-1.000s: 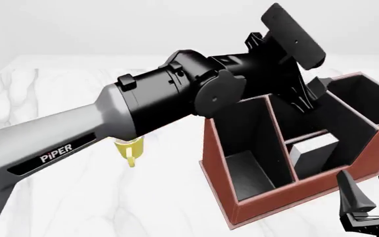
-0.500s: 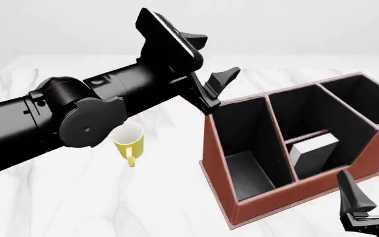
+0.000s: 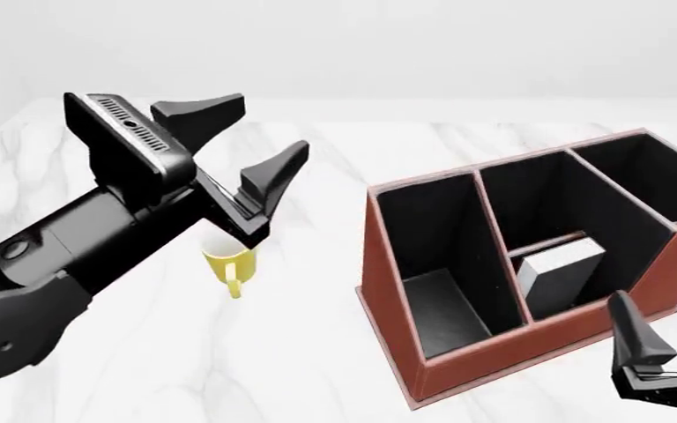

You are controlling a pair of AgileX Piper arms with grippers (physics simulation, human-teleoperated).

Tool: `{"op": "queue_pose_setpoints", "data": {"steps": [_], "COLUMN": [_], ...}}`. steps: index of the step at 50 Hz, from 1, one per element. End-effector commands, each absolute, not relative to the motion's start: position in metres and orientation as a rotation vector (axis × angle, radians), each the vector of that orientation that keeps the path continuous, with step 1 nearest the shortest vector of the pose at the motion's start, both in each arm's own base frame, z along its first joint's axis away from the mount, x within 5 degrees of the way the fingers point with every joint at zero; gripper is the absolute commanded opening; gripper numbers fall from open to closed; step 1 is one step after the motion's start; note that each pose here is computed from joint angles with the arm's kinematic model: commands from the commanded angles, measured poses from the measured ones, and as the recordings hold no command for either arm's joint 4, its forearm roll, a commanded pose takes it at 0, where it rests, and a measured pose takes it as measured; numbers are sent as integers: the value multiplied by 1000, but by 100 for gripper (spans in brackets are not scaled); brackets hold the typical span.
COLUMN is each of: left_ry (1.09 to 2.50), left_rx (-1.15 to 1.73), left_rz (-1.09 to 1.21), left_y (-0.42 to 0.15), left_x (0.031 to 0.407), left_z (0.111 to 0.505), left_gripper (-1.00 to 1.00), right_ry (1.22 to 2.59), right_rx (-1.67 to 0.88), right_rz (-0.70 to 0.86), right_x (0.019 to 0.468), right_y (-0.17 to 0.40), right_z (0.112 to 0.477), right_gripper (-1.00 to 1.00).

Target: Pick up the book and place it in the back compartment of the caddy.

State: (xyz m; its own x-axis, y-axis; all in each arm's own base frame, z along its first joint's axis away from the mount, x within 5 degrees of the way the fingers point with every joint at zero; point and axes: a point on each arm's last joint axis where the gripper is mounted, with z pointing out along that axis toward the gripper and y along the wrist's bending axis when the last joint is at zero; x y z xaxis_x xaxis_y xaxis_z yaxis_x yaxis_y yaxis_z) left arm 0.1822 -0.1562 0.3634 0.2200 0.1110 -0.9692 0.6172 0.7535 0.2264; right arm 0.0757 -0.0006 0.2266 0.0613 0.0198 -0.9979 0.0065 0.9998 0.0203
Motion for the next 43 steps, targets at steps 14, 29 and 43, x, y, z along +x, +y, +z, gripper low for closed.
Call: {"op": "queue_pose_setpoints", "data": {"steps": [14,29,43], "left_ry": [1316,1327,1329], "left_rx": [573,565,566], "left_rz": [-401,-413,-420], "left_y": [-134,-137,-136], "left_x": [175,178,176], "left_z": [346,337,335], "left_gripper": [100,100,100], "right_ry": [1244,939,631], "right_rx": [-41,-8,1], "right_rz": [-5,-10,-86], "right_x": [37,-70,-209], "right_y": [1,0,10], "right_z": [358,477,510], "right_gripper": [100,100,100]}}
